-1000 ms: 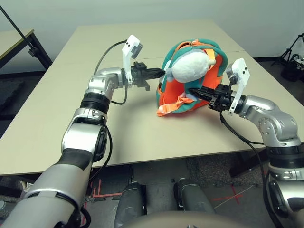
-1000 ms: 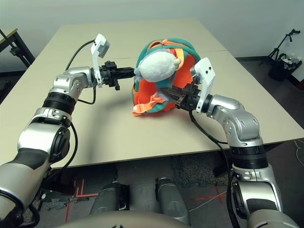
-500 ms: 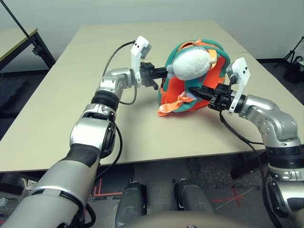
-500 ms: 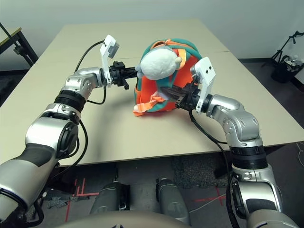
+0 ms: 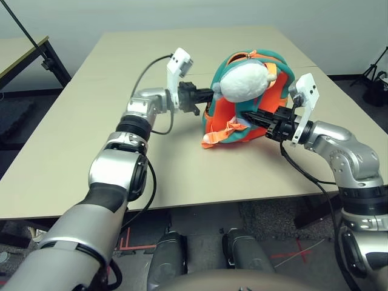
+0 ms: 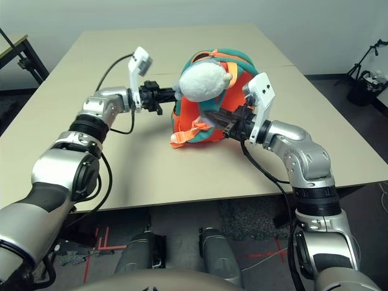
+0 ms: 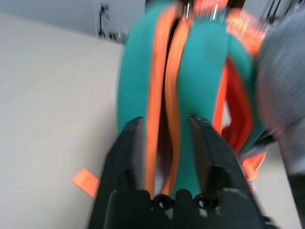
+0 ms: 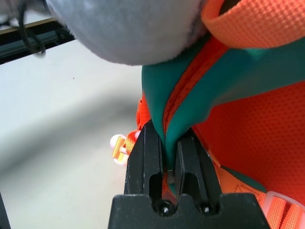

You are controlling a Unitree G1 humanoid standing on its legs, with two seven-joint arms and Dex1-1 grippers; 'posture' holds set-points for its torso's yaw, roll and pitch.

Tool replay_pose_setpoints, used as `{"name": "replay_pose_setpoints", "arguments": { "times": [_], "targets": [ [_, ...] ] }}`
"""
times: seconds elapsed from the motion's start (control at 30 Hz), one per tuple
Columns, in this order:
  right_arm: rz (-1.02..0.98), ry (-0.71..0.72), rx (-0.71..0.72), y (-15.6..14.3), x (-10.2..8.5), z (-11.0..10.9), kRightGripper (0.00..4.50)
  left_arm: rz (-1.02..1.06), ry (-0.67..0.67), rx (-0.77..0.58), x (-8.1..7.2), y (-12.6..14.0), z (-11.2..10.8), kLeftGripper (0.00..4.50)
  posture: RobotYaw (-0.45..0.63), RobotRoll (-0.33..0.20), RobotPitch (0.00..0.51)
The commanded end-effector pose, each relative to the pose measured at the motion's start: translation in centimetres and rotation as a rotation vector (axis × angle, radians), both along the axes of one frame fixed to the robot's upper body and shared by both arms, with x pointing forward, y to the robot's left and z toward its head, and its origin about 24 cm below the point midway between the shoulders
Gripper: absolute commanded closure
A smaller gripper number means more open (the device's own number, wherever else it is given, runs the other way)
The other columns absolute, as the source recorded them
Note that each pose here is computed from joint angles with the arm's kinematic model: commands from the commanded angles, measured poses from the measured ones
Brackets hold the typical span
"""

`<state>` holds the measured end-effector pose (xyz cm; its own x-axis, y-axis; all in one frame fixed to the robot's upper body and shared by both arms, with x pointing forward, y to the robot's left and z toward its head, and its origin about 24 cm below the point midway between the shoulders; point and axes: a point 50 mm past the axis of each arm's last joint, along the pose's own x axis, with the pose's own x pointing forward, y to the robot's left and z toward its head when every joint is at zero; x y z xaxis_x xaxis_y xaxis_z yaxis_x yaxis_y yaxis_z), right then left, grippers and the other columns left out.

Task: Put the pencil case into the backpack and zip it.

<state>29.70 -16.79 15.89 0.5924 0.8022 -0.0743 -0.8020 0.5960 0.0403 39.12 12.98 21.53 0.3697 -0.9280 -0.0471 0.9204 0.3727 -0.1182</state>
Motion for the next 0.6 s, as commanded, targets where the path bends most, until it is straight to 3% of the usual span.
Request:
{"name": "replay_pose_setpoints", "arguments": {
  "times": [0.03,0.13,0.17,0.33,0.5,0.6],
  "targets": [
    [0.043,-0.001,0.0,0.6,-0.1,0.1,4.45,-0.099,-0.028,0.047,-1.4,1.4,2.5,1.31,-0.16,0.0,0.0],
    [0.05,0.0,-0.005,0.7,0.1,0.0,4.45,-0.137,-0.027,0.094,-2.6,2.7,4.0,0.16,-0.15,0.0,0.0],
    [0.052,0.0,-0.005,0.7,0.1,0.0,4.45,-0.143,-0.027,0.097,-2.9,2.8,4.4,0.0,-0.15,0.0,0.0],
    [0.076,0.006,-0.008,1.1,0.4,-0.1,4.45,-0.202,-0.161,0.115,-4.9,1.7,8.1,0.0,-0.13,0.0,0.0],
    [0.083,0.007,-0.013,1.3,0.5,-0.2,4.45,-0.272,-0.197,0.119,-5.9,-0.1,9.3,0.0,-0.12,0.0,0.0],
    [0.082,0.006,-0.013,1.3,0.5,-0.2,4.45,-0.29,-0.212,0.148,-5.7,-1.2,9.1,0.0,-0.13,0.0,0.0]
  ]
}}
